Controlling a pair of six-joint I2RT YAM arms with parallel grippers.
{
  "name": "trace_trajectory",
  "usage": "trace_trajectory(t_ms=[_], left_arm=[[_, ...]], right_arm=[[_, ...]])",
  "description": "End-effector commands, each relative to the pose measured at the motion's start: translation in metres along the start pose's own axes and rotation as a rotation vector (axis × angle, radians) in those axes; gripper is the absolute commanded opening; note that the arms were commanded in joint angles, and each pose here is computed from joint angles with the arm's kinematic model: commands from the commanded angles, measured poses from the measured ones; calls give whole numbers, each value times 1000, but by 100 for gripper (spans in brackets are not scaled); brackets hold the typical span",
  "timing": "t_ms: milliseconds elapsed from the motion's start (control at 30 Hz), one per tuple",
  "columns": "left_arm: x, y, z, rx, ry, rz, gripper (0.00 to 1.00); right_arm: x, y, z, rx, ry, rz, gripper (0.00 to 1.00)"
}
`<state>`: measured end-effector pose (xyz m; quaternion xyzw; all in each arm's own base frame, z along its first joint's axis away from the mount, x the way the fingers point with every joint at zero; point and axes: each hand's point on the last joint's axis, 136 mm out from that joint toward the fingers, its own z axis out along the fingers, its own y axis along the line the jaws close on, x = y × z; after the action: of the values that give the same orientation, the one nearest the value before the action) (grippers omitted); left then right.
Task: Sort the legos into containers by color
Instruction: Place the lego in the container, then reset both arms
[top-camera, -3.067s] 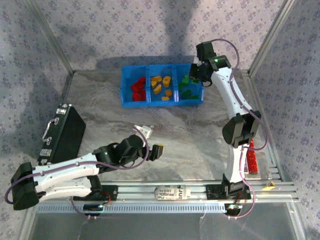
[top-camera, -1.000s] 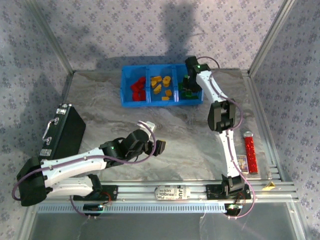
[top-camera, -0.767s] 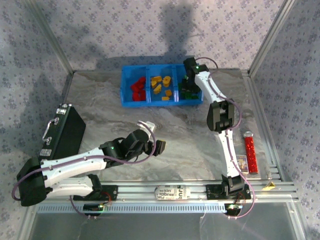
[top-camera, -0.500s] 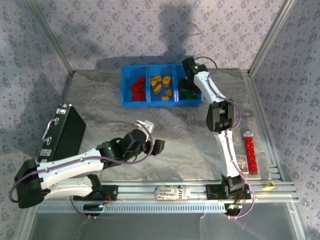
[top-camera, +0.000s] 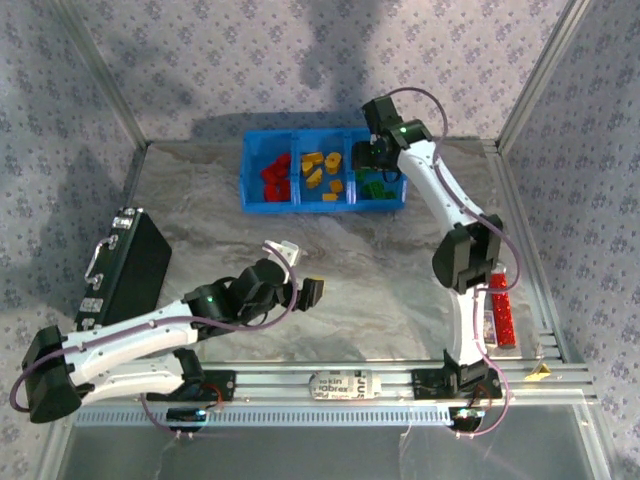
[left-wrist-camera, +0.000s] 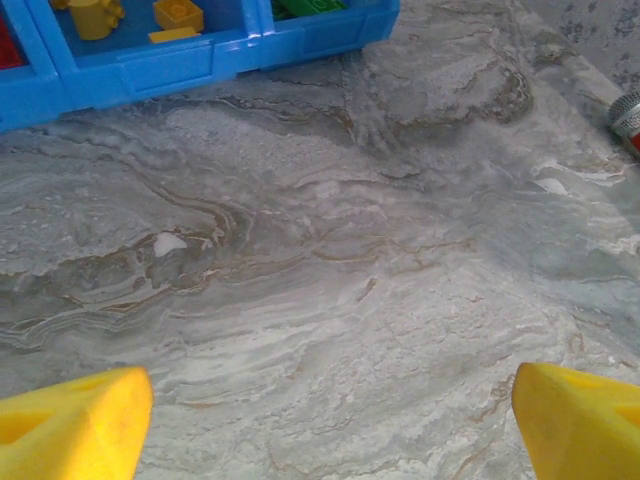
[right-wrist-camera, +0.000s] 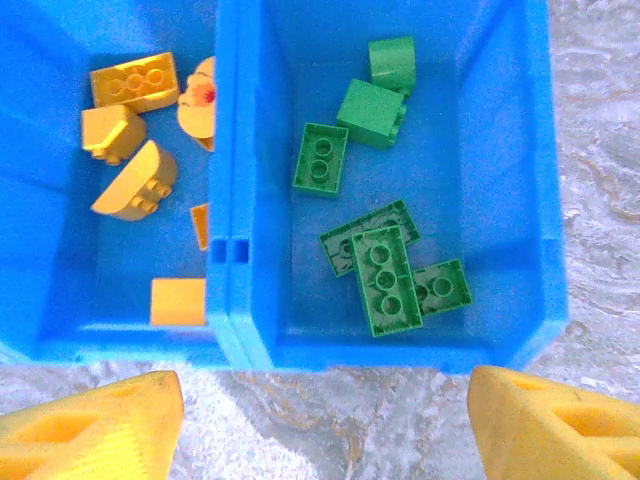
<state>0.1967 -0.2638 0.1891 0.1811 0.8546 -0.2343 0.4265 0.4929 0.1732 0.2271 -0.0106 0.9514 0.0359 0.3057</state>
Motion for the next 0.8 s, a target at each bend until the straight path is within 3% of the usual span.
trace_trajectory(t_ms=[0,400,767], left_arm=[[-7,9,-5,-33,-27,9,94],[-16,18,-5,-95,-34,26,95],[-33,52,-13,-283,-73,106,100]], right_arm=[[-1,-5,-20,20,-56,-31,79],[24,-21,-83,13,-201,-61,84],[60,-59,-115,73,-340,-42,91]])
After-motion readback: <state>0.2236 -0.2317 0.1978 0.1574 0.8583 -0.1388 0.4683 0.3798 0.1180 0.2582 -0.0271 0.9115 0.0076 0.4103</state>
